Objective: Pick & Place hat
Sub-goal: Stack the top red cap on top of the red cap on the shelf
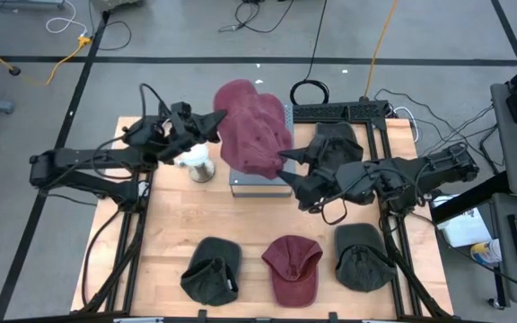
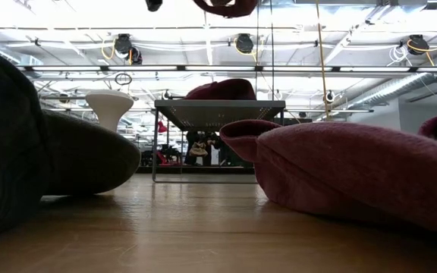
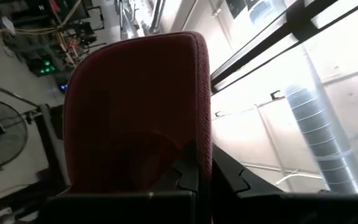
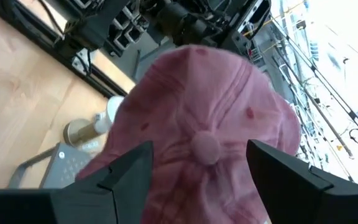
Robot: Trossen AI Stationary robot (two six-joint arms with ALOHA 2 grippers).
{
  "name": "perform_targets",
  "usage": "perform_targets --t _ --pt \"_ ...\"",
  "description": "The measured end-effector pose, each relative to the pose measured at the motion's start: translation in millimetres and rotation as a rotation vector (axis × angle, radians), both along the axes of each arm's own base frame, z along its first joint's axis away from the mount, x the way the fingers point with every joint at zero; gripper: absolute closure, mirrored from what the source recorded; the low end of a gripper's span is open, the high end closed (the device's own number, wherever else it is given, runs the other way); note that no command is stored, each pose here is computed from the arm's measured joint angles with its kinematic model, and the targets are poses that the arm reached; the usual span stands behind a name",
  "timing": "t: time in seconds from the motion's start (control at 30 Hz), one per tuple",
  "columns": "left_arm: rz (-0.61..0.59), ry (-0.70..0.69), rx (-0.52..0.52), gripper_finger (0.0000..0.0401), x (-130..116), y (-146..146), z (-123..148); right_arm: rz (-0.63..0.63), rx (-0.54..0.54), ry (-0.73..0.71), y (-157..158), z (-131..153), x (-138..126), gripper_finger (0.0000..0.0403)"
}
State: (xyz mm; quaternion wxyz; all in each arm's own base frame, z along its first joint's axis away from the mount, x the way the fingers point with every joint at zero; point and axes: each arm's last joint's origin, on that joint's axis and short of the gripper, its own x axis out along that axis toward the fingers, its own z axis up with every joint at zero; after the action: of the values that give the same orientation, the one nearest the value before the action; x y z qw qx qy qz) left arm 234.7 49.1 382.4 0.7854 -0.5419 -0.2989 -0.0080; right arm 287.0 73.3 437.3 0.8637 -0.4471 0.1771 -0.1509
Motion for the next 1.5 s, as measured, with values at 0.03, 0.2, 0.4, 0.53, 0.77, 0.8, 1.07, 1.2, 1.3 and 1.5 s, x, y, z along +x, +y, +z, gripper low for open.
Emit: perform_targets --t 0.03,0.2,0.4,0.53,0.77,0.8,1.07,1.2,1.3,1.5 --pt "-0.004 -0.014 -0.003 0.0393 1.7 0.3 -0.3 -0.014 -0.008 0.012 -0.5 -1.0 -0.4 0.0149" --pt "-0.035 -0.020 -0.021 0.0393 10.1 -0.6 -5.4 -0.081 -0.102 0.063 -2.6 -2.9 -1.4 0.0152" --pt "-0.037 -0.007 -0.056 0.0393 12.2 -2.7 -7.4 -0.068 -0.134 0.063 -1.8 -0.3 -2.2 0.0181" --pt "-0.029 0.003 -0.074 0.0393 13.2 -3.8 -8.8 -0.059 -0.133 0.060 0.3 0.1 -3.1 0.0208" --pt "-0.035 0.018 -0.088 0.0393 14.0 -3.5 -10.4 -0.055 -0.133 0.061 1.3 -0.3 -3.1 0.0286" --pt "-0.035 0.018 -0.088 0.0393 13.9 -3.5 -10.4 -0.054 -0.134 0.062 1.3 -0.2 -3.2 0.0302" --pt "-0.036 0.029 -0.092 0.0389 14.2 -2.4 -11.4 -0.056 -0.143 0.064 1.2 0.1 -3.2 0.0390" --pt "-0.030 0.037 -0.045 0.0374 12.6 0.8 -10.3 -0.056 -0.164 0.051 2.8 2.4 -3.0 0.0397" --pt "-0.058 0.050 0.034 0.0347 9.8 3.4 -8.1 -0.100 -0.206 -0.008 7.1 11.5 -4.0 0.0397" --pt "-0.172 0.068 0.122 0.0279 9.0 7.4 -8.1 -0.180 -0.323 -0.066 10.8 28.8 -7.4 0.0400"
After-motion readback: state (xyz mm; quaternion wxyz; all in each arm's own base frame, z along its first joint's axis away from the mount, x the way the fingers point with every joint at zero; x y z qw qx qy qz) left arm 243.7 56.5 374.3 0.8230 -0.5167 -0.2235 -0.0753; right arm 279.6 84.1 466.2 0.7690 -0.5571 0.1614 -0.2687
